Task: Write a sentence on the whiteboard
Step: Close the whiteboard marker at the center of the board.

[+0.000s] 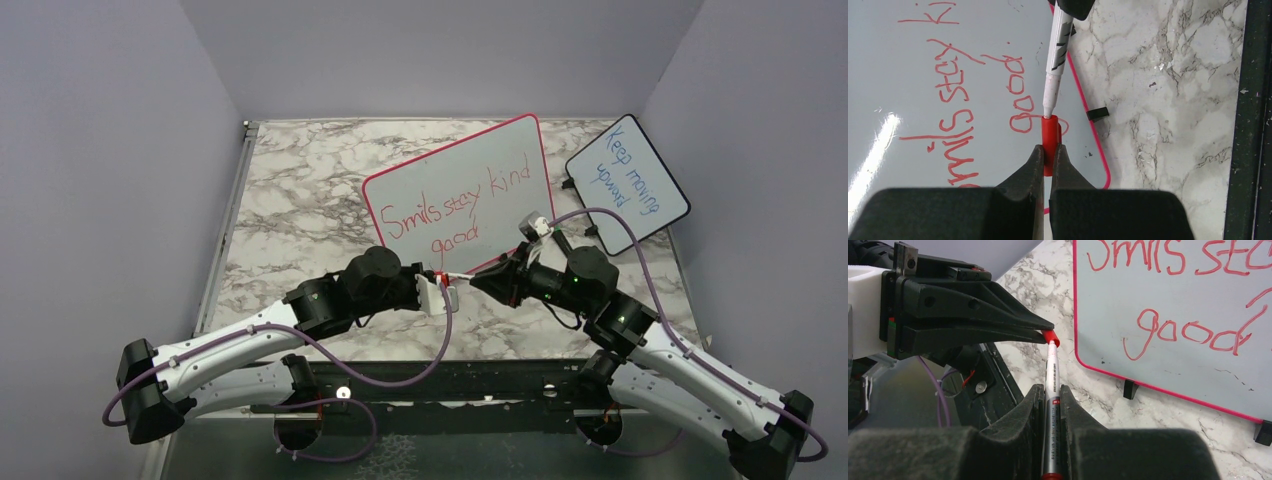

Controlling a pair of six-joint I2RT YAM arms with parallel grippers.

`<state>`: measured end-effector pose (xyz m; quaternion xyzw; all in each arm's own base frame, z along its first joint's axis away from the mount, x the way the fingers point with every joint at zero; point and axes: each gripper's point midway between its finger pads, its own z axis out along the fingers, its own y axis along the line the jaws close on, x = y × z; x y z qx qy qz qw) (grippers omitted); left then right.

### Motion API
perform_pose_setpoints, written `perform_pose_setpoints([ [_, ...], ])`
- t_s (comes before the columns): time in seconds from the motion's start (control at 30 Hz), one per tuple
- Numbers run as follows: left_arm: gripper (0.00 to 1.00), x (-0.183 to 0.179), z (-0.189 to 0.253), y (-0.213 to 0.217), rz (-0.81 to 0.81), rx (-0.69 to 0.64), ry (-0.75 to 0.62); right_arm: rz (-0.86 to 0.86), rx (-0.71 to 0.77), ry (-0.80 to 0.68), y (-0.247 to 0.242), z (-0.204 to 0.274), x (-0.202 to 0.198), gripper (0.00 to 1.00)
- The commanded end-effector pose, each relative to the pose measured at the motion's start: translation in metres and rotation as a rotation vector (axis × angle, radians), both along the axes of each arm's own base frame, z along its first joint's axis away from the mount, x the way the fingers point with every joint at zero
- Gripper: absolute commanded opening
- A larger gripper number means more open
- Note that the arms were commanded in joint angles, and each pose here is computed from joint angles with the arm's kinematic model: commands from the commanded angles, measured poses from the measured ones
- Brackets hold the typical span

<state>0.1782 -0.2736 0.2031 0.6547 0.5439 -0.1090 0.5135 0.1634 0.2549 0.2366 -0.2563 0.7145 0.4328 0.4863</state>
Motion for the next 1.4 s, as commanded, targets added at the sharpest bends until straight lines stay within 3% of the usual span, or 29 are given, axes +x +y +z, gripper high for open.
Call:
perform_pose_setpoints([
  [0.0,0.00,-0.008,0.006,-0.007,-0.062,-0.032,-0.007,0.031,0.045,-0.025,0.005,0.018,-0.002,0.01],
  [1.37,0.00,-0.003,0.010,-0.008,-0.013,-0.084,0.002,-0.020,0.024,-0.021,-0.004,0.009,0.002,0.01],
])
